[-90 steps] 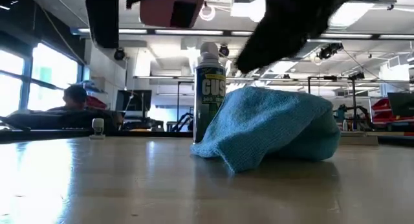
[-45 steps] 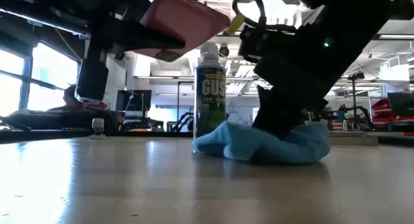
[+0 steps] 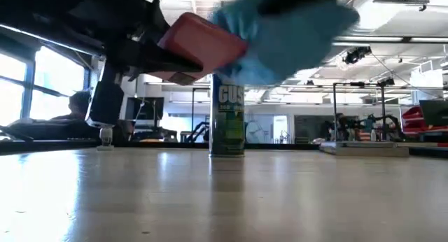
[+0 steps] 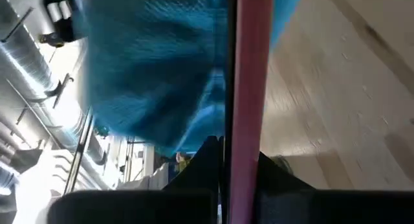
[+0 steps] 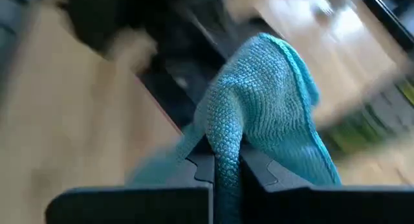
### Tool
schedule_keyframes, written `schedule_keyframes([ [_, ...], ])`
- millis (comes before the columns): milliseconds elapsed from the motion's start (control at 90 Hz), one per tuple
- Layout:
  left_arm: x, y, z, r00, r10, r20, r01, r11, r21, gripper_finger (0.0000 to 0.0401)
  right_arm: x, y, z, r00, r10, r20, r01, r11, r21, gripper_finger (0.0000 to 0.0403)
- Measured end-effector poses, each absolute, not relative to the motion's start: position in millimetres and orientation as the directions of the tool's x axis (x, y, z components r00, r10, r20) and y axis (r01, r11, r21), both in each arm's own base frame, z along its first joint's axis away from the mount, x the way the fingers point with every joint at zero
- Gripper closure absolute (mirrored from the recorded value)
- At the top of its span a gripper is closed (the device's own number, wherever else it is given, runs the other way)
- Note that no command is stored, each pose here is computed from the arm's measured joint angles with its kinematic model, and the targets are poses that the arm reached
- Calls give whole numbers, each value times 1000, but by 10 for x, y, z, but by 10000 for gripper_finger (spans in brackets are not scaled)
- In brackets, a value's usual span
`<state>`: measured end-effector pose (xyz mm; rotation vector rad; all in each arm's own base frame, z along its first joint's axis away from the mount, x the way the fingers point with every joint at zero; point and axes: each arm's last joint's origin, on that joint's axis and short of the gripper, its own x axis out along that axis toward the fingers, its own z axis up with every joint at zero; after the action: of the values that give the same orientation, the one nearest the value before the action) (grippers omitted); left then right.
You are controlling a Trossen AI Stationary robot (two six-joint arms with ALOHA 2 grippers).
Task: Apply microfiber cloth
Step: Wipe the back and front of the cellphone with the blue microfiber cloth
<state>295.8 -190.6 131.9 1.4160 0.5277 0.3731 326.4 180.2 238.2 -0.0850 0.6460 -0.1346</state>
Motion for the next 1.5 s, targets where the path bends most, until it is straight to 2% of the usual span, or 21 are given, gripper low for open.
schedule_keyframes([
  [156,3030,-1928,1386,853,507,-126,112,57,992,400,3514,1779,2279,841,-68,-536,35,997,-72,402],
  [367,3084,-1975,1448,862,491,-125,161,-31,987,400,3743,1641,2107,842,32,-539,-12,999,41,402],
  [633,3100,-1998,1508,880,465,-100,113,1,994,400,3799,1660,2115,864,100,-494,-65,994,86,403],
  [767,3100,-2010,1559,879,471,-71,68,23,997,400,3801,1699,2156,895,46,-444,-11,997,81,403],
  [989,3091,-2018,1640,862,506,-26,-2,54,999,400,3712,1845,2192,914,-187,-359,215,976,40,403],
  [1133,3091,-2024,1671,863,504,-11,-26,67,997,400,3665,1883,2187,897,-267,-351,308,949,65,403],
  [1378,3093,-2027,1666,865,502,-15,-19,64,998,400,3595,1930,2147,876,-299,-378,349,935,70,403],
  [1500,3110,-2012,1662,873,488,-18,-21,74,997,400,3603,1917,2133,879,-238,-414,296,951,83,403],
])
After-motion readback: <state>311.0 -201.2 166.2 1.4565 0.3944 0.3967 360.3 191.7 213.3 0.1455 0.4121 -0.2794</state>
